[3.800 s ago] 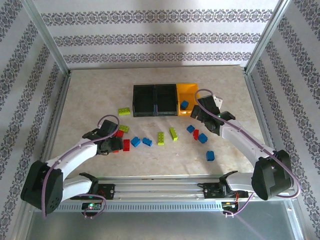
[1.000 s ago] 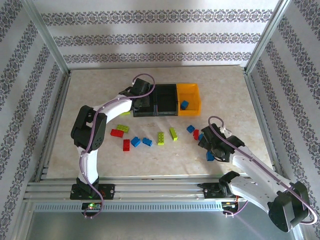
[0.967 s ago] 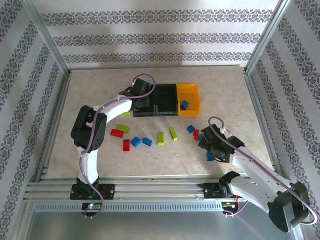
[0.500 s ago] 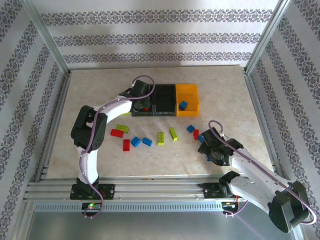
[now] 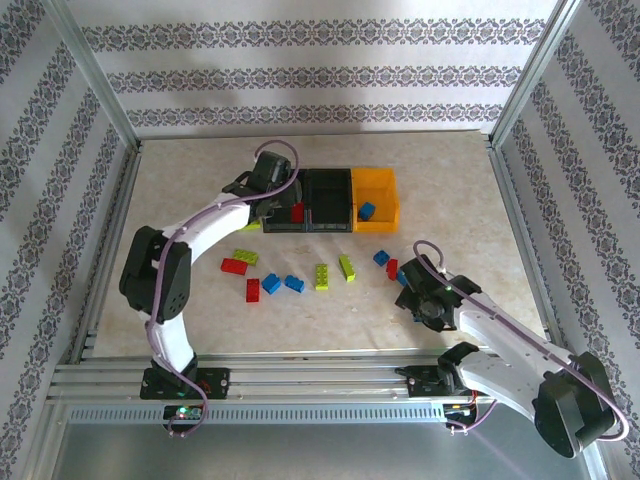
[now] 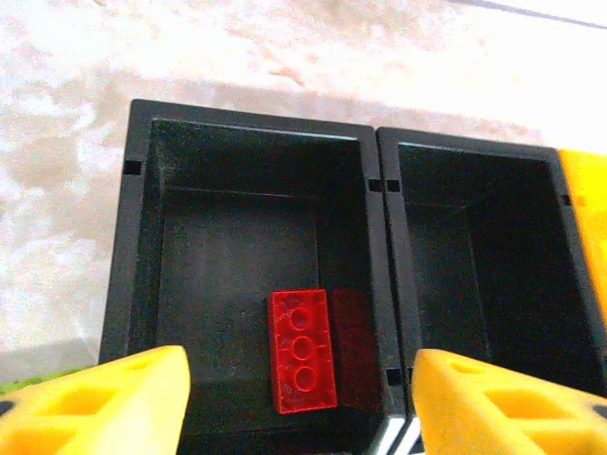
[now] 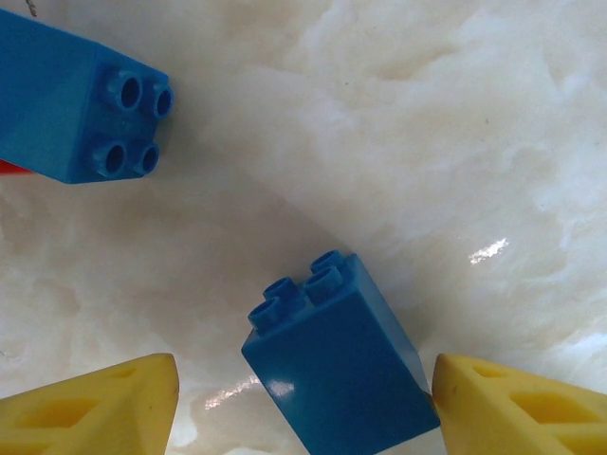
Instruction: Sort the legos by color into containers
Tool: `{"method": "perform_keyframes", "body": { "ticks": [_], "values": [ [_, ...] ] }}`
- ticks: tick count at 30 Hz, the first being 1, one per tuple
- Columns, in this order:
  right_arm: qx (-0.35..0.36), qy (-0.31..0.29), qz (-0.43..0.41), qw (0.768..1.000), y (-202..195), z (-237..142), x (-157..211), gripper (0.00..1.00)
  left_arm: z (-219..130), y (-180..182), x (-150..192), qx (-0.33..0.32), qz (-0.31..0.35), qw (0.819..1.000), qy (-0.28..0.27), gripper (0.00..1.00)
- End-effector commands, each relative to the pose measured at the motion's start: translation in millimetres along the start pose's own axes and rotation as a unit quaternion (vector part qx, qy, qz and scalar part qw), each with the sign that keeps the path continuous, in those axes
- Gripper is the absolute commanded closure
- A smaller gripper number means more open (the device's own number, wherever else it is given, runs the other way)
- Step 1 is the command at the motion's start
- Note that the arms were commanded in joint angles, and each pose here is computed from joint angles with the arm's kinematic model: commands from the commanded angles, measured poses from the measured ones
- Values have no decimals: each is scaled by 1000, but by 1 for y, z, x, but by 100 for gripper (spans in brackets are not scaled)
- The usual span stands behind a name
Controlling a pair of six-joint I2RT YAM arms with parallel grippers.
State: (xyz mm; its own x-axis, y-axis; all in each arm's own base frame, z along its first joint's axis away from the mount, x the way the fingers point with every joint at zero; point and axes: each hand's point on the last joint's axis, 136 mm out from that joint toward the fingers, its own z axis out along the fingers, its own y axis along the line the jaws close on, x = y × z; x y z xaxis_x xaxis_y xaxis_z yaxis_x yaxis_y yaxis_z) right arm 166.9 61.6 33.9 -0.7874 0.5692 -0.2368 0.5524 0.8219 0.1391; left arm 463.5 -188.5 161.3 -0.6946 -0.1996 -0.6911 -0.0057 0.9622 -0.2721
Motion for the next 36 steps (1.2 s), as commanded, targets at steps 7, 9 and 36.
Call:
{"method": "perform_keyframes", "body": {
  "ticks": [7,9,36],
  "values": [
    [5,6,-14,1000,4,6,-5,31,-35,6,-7,5,0,999,-46,14],
    [0,9,-16,1000,8,6,-5,33,-39,9,-6,3,-2,999,-52,9],
    [12,31,-49,998,44,31,-10,63,-67,74,23,-72,-40,995,-58,0]
  ]
}}
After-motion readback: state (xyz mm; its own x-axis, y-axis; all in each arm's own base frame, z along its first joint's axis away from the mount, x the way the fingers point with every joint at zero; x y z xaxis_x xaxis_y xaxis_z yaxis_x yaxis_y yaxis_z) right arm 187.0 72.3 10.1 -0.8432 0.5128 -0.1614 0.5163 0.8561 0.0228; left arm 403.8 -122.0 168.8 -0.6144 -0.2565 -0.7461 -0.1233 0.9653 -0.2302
